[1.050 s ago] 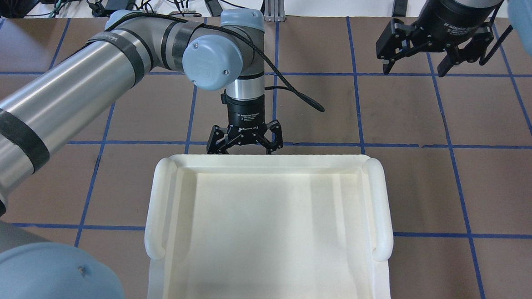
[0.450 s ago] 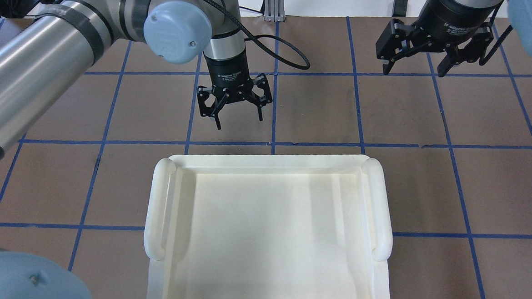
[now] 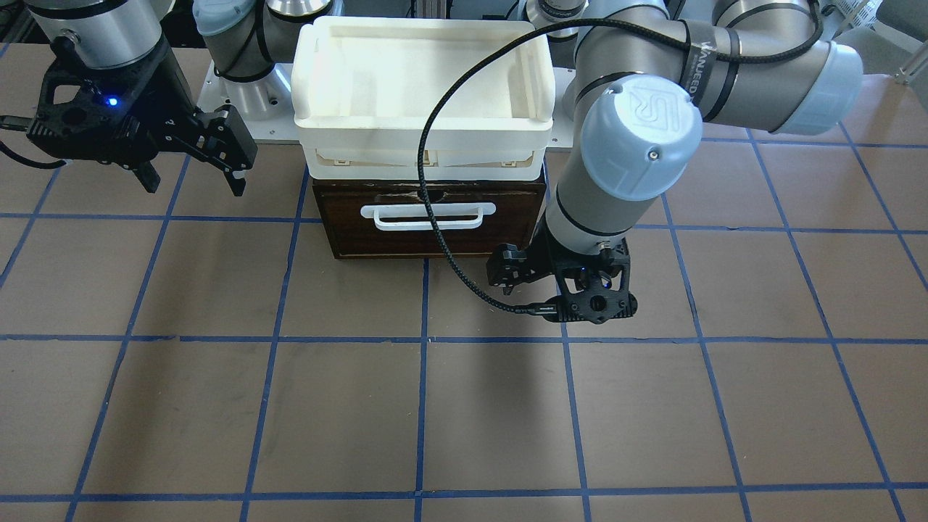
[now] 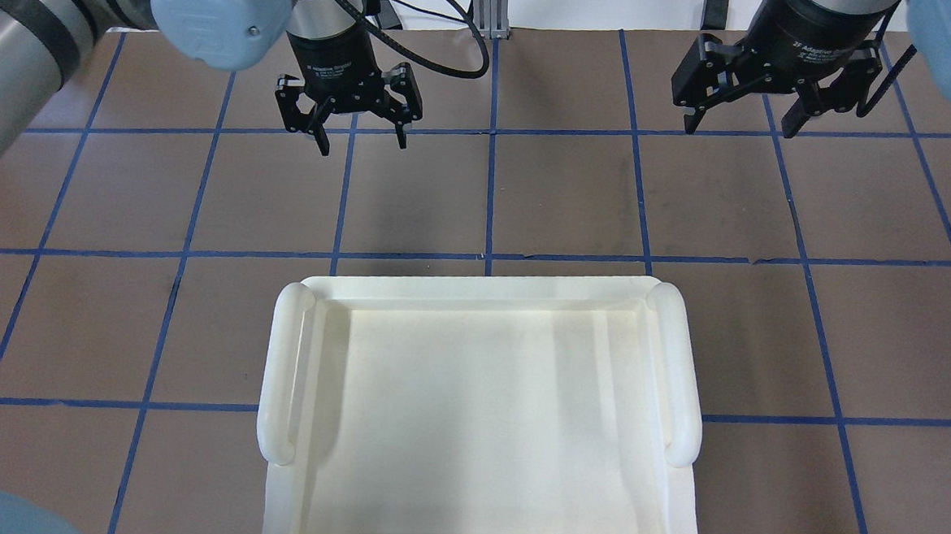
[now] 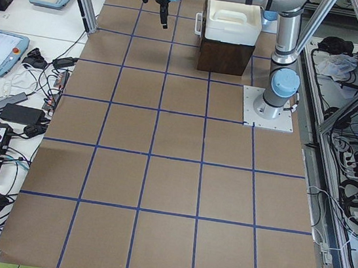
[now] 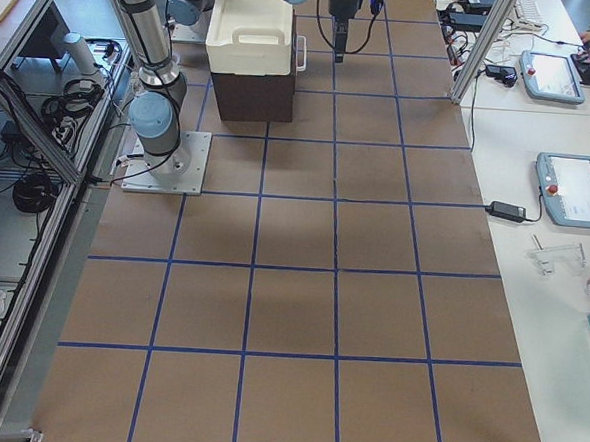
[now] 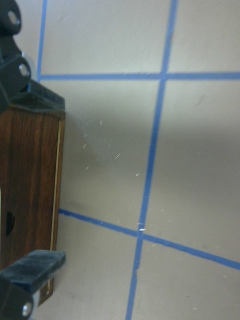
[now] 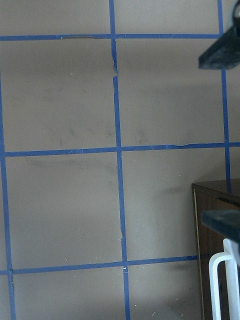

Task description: Put scissors in drawer and close it

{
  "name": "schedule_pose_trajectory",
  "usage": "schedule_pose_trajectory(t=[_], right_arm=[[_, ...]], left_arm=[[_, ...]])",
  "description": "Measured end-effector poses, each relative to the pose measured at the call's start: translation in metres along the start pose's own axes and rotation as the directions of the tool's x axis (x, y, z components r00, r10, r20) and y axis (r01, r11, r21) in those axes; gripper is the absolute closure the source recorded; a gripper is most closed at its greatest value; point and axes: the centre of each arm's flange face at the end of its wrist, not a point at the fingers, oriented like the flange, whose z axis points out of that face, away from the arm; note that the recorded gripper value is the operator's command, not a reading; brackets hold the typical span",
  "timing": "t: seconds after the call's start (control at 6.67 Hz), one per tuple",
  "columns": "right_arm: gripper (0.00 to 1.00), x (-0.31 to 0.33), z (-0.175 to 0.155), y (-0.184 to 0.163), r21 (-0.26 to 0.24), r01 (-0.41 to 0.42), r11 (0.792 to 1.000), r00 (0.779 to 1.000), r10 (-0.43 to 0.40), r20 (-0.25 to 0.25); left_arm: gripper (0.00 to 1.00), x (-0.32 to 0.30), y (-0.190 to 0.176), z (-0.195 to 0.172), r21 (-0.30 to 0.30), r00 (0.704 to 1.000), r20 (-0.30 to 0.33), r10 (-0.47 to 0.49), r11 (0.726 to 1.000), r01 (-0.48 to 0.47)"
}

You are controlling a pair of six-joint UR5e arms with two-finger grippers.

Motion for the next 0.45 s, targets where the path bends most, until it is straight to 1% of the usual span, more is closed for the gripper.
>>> schedule_pose_trajectory(t=[0.15, 0.3, 0.45], right_arm=[[0.00, 0.000, 0.000, 0.000, 0.000, 0.000, 1.000, 1.000, 0.000, 0.000], [0.00, 0.000, 0.000, 0.000, 0.000, -0.001, 1.000, 1.000, 0.001, 0.000], [0.00, 0.000, 0.000, 0.000, 0.000, 0.000, 1.000, 1.000, 0.000, 0.000]], left_arm=[[0.00, -0.022, 0.005, -0.025, 0.037, 1.000, 0.004, 0.018, 0.999, -0.018], [0.00, -0.053, 0.010, -0.048, 0.063, 0.999, 0.004, 0.032, 0.998, -0.032], [0.00, -0.084, 0.012, -0.064, 0.078, 0.998, 0.006, 0.065, 0.995, -0.065]])
